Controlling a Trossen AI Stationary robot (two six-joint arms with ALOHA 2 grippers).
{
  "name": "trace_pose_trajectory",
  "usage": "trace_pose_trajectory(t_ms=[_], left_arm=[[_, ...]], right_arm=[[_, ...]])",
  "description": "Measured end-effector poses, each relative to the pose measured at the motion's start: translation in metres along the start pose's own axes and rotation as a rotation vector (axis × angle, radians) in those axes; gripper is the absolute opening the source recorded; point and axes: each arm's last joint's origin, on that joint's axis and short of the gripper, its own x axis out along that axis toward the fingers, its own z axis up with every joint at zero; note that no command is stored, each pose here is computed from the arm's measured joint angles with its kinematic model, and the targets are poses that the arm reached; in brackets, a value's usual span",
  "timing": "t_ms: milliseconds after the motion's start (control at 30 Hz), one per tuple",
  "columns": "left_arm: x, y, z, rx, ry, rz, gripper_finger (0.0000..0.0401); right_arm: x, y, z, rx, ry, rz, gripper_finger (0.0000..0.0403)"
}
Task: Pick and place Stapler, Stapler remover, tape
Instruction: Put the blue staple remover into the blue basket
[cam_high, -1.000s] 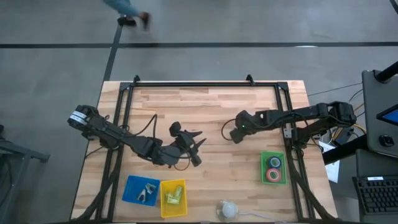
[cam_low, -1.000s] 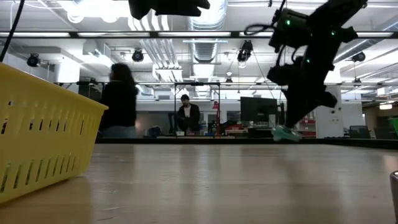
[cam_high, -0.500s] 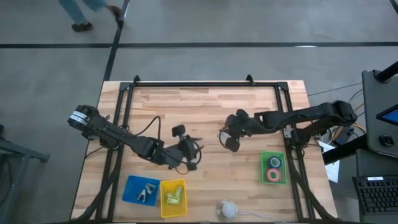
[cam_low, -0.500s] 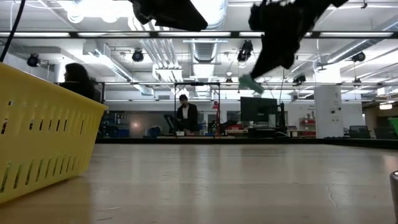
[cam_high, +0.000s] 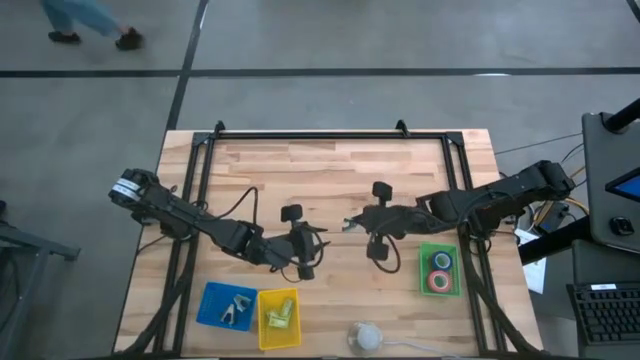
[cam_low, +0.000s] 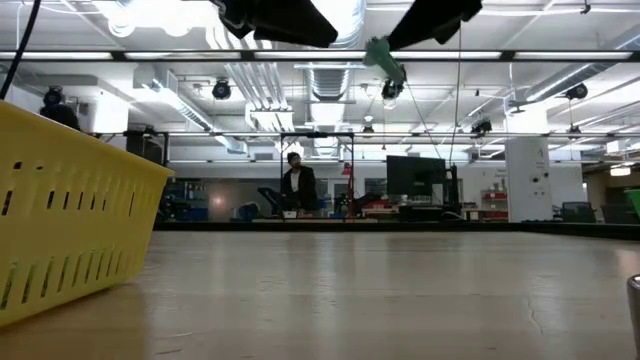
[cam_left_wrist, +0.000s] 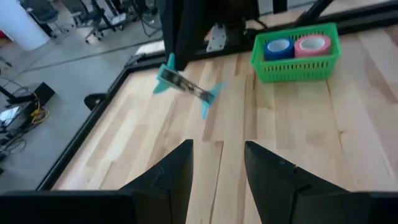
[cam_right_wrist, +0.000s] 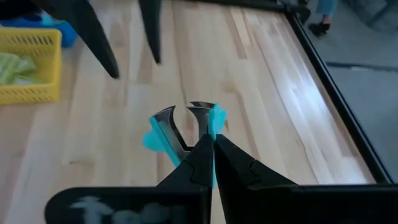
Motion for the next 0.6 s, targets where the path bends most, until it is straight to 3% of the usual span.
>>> trace_pose_trajectory(t_ms=[233,600], left_arm=[[0.0005,-0.0024,0.0014,0.020,-0.056,-0.061,0.0147],[0.0012,-0.0008,0.0056,-0.013,-0.112,-0.055,0.0147]], right_arm=[[-0.0038,0.0109,0.0058,-0.007,-0.084,0.036,0.0008],[-0.0033,0.0116,0.0098,0.004,-0.126,0.041,0.0008]])
